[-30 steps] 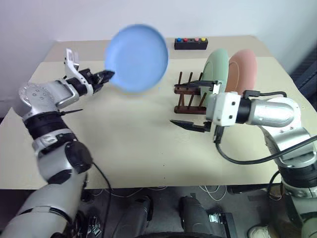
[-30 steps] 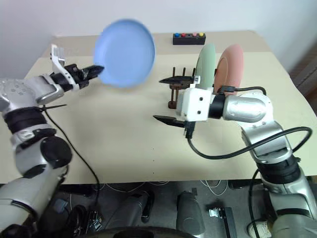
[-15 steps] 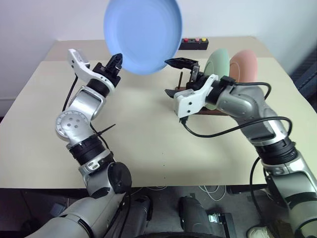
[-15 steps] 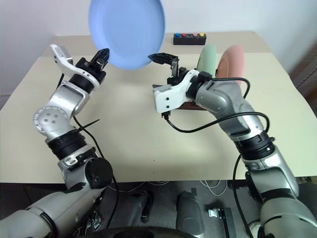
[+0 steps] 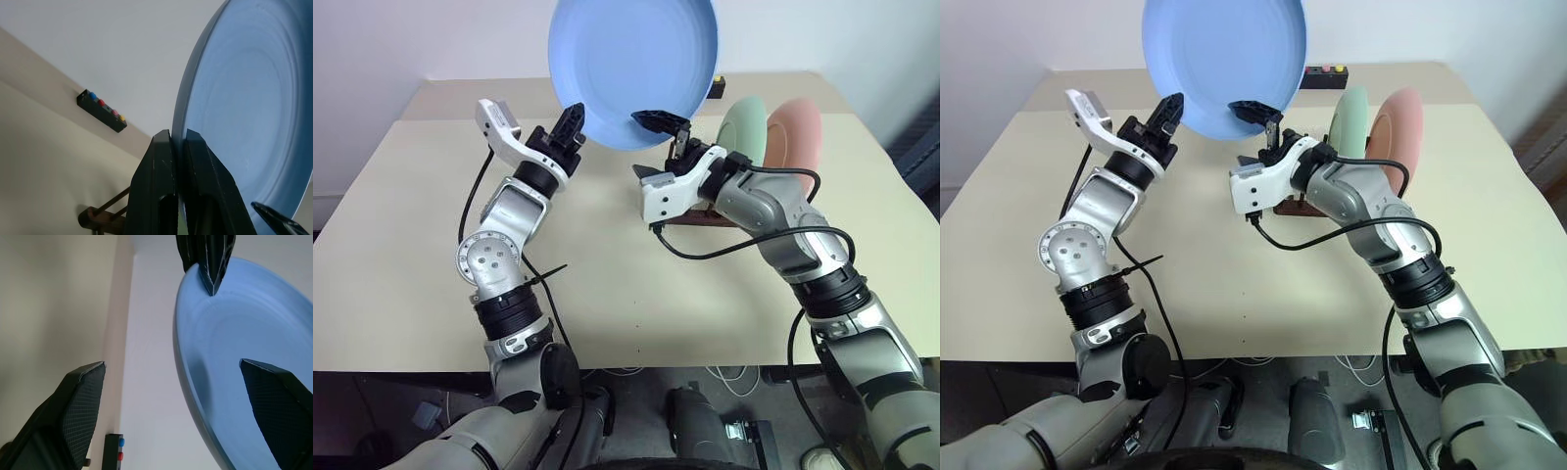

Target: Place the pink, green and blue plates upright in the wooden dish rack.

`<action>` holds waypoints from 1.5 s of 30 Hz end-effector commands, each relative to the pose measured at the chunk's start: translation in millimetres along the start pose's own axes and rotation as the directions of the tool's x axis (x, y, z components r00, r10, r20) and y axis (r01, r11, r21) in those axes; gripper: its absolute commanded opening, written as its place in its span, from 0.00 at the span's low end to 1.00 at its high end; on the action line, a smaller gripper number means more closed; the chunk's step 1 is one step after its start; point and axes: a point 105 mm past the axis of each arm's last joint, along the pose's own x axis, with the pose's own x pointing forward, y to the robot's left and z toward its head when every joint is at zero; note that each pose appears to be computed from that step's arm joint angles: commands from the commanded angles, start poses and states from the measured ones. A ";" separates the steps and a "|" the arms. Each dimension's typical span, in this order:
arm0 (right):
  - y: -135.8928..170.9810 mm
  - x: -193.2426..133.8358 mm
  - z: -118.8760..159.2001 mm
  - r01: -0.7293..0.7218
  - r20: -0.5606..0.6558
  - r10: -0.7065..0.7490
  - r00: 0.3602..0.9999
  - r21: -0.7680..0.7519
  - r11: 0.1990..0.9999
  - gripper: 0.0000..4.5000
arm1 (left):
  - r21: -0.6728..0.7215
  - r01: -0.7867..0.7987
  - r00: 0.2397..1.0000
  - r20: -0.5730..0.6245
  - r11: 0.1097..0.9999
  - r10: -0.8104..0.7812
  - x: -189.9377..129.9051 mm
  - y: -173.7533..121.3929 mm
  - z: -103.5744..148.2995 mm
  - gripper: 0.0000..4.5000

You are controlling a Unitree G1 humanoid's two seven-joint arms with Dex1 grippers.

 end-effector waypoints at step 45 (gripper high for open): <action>-134.1 -57.0 -27.3 -0.219 -0.005 -0.625 0.780 0.934 -0.281 0.00 | 0.572 0.472 0.869 -0.428 0.671 -0.246 -31.8 0.5 18.6 0.95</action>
